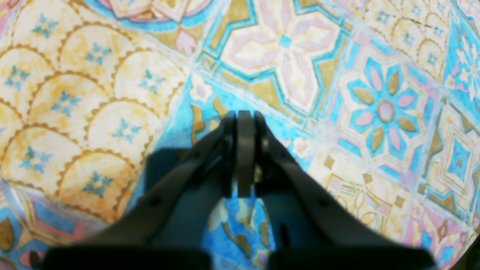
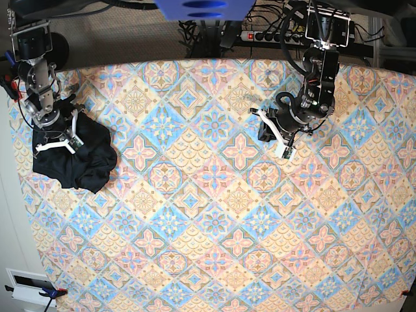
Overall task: Layout the t-shirt on the table in an organized manner, then fold the t-shirt properly
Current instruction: 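Drag the folded black shirt with the right gripper to the table corner, then press the shirt down at the corner and open the right gripper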
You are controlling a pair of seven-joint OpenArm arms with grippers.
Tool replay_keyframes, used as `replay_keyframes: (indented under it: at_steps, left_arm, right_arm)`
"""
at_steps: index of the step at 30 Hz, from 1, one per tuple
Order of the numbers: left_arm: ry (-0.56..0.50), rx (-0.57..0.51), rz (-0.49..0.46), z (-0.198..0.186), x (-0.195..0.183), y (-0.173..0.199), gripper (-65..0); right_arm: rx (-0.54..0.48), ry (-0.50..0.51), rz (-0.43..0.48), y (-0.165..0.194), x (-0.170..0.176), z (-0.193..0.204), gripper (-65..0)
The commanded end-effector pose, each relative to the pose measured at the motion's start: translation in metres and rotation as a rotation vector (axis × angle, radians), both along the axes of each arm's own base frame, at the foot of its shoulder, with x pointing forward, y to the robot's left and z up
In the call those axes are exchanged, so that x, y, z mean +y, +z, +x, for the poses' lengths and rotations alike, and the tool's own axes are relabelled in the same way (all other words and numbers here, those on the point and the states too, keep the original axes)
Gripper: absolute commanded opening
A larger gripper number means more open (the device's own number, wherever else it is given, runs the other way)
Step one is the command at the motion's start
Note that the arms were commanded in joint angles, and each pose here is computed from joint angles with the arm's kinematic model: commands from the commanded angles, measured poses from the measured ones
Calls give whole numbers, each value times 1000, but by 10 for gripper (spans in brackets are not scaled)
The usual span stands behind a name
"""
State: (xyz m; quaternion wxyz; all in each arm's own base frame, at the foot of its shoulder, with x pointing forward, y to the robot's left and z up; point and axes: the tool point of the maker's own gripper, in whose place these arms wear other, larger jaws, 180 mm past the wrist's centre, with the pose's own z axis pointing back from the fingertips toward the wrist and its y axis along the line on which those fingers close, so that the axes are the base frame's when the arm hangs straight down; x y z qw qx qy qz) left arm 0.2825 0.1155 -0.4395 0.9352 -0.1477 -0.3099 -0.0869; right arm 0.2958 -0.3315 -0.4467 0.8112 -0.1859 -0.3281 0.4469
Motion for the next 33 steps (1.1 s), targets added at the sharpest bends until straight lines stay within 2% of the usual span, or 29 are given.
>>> replay_keyframes:
  at_steps: [1,10,14,22,29,31,33]
  left_arm:
    - [-5,59,50,-11,9,-9,-650]
    - [-5,59,50,-11,9,-9,-650]
    - [-5,59,50,-11,9,-9,-650]
    - [-5,59,50,-11,9,-9,-650]
    - [-5,56,50,-9,9,-9,-650]
    - [-5,56,50,-9,9,-9,-650]
    - [-5,56,50,-9,9,-9,-650]
  right_arm:
    - [282,-27,-163,-42,-31,-60,-650]
    - [331,213,-322,-55,-17,-71,-650]
    - [343,291,-372,-53,-23,-76,-650]
    - [404,397,-338,-62,-26,-119,-650]
    - [458,443,-311,-66,-27,-152,-650]
    - [452,457,-319,-64,-30,-155,-650]
    - [438,515,-337,-64,-24,-156,-650]
